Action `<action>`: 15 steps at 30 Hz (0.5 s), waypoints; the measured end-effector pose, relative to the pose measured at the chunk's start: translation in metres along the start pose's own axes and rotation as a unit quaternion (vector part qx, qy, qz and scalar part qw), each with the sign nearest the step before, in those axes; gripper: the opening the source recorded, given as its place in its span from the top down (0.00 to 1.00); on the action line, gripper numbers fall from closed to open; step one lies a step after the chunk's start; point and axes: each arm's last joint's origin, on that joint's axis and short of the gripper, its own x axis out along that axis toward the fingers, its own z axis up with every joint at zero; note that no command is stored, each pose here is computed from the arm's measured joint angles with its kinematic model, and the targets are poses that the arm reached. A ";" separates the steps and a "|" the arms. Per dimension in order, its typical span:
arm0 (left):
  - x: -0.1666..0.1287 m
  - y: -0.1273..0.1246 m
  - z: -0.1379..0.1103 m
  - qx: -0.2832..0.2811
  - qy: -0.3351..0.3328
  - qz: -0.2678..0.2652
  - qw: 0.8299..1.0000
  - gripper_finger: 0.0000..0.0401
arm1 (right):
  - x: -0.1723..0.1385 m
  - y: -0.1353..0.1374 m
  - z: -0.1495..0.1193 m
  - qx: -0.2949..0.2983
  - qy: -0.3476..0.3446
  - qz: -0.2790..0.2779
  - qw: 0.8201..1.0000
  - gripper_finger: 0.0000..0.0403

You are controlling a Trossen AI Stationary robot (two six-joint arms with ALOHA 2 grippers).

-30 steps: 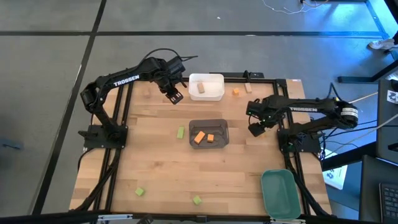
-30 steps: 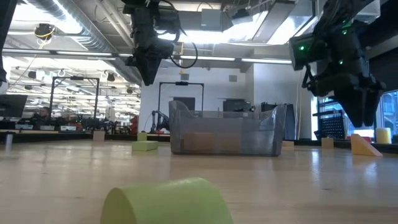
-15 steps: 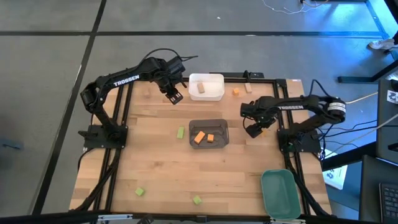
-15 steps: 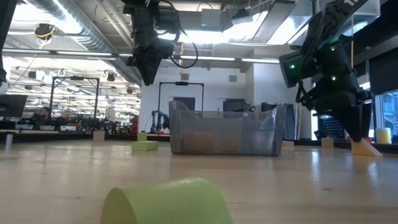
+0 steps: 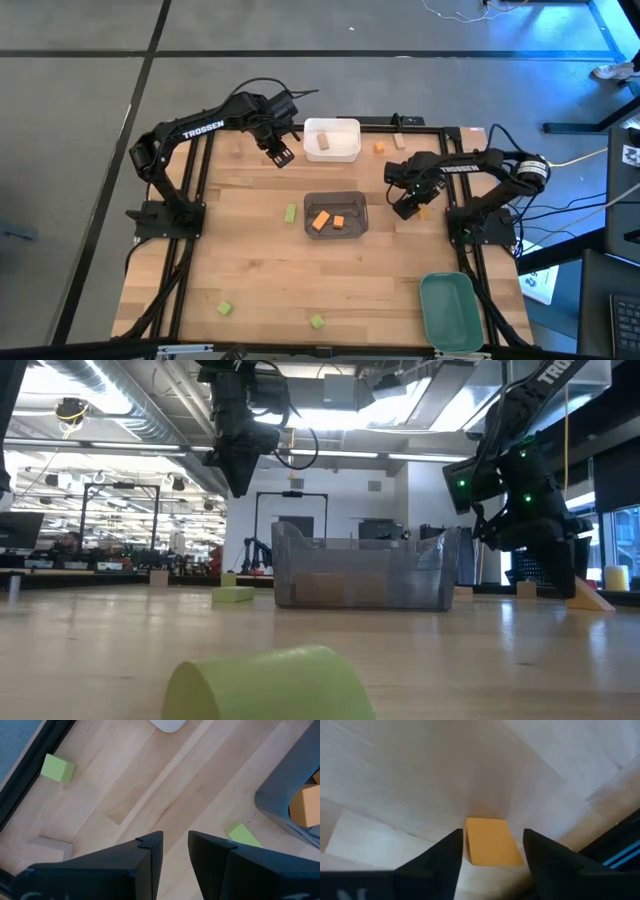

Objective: Sort & place blocks by color
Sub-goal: Put the orange block into the black bin

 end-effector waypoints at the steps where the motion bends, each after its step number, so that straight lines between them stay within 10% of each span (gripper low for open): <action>1: 0.000 0.000 0.000 0.000 0.000 0.000 1.000 0.79 | 0.001 0.000 0.001 0.001 0.004 0.002 1.000 0.53; 15: 0.000 0.000 0.000 0.001 0.000 0.000 1.000 0.79 | -0.019 0.008 0.016 -0.010 -0.026 0.054 0.998 0.67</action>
